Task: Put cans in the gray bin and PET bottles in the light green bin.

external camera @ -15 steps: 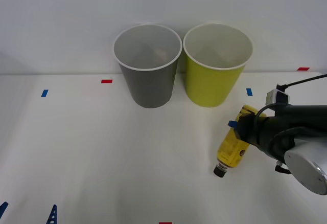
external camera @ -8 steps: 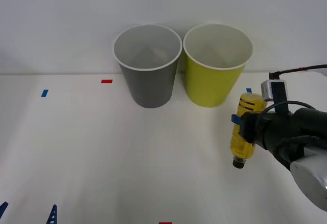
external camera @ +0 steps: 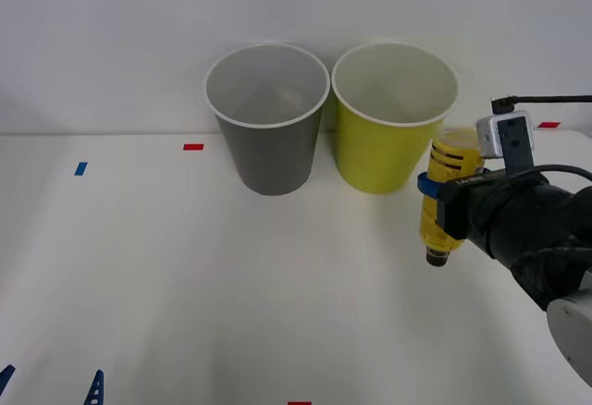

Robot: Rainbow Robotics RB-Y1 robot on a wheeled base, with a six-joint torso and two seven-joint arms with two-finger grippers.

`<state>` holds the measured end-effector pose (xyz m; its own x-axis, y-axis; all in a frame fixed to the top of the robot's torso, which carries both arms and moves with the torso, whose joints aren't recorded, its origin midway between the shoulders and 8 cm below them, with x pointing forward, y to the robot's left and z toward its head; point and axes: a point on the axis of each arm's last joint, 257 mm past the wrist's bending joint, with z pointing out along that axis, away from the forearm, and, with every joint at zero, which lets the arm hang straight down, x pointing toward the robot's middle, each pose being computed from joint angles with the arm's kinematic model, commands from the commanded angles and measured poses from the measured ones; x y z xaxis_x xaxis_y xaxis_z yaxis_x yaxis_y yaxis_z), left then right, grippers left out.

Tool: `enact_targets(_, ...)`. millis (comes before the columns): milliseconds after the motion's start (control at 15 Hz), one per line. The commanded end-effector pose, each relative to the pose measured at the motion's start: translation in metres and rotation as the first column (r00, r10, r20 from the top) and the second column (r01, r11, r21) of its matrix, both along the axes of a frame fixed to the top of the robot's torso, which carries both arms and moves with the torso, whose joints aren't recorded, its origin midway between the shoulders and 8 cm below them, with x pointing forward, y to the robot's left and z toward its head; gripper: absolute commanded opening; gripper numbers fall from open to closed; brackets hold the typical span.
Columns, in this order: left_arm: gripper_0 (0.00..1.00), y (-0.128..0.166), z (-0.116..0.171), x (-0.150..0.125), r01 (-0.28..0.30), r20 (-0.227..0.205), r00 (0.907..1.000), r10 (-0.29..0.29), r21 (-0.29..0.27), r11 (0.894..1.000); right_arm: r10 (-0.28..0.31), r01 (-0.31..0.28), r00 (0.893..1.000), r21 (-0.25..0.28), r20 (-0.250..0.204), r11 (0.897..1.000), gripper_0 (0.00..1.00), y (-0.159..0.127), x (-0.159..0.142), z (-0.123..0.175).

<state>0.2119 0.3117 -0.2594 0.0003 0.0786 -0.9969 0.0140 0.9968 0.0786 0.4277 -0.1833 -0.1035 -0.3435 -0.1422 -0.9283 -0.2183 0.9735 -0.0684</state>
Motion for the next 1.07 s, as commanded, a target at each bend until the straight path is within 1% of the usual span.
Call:
enact_targets(67,1.0,0.0,0.0,0.0,0.0,0.0,1.0,0.0,0.0,1.0,0.008,-0.011,0.998,0.034,0.07,0.999,0.0,0.007,0.001,0.023)
enact_targets(200,1.0,0.0,0.0,0.0,0.0,0.0,1.0,0.0,0.0,1.0,0.007,-0.015,0.993,0.069,0.116,0.998,0.0,0.011,-0.001,0.045)
enact_targets(333,1.0,0.0,0.0,0.0,0.0,0.0,1.0,0.0,0.0,1.0,-0.009,-0.001,0.993,0.085,0.121,0.996,0.0,0.011,0.001,0.049)
enact_targets(467,1.0,0.0,0.0,0.0,0.0,0.0,1.0,0.0,0.0,1.0,-0.043,0.035,0.994,0.09,0.097,0.995,0.0,0.007,0.004,0.051)
enact_targets(600,1.0,0.0,0.0,0.0,0.0,0.0,1.0,0.0,0.0,1.0,-0.06,0.049,0.993,0.11,0.099,0.993,0.0,0.011,0.008,0.062)
enact_targets(667,1.0,0.0,0.0,0.0,0.0,0.0,1.0,0.0,0.0,1.0,-0.067,0.055,0.993,0.131,0.095,0.99,0.0,0.013,0.009,0.067)
enact_targets(800,1.0,0.0,0.0,0.0,0.0,0.0,1.0,0.0,0.0,1.0,-0.089,0.073,0.993,0.195,0.075,0.978,0.0,0.015,0.011,0.075)
enact_targets(933,1.0,0.0,0.0,0.0,0.0,0.0,1.0,0.0,0.0,1.0,-0.09,0.071,0.992,0.197,0.093,0.978,0.0,0.014,0.013,0.084)
enact_targets(1000,1.0,0.0,0.0,0.0,0.0,0.0,1.0,0.0,0.0,1.0,-0.091,0.074,0.993,0.202,0.077,0.977,0.0,0.014,0.013,0.085)
enact_targets(1067,1.0,0.0,0.0,0.0,0.0,0.0,1.0,0.0,0.0,1.0,-0.097,0.084,0.994,0.216,0.047,0.973,0.0,0.013,0.013,0.09)
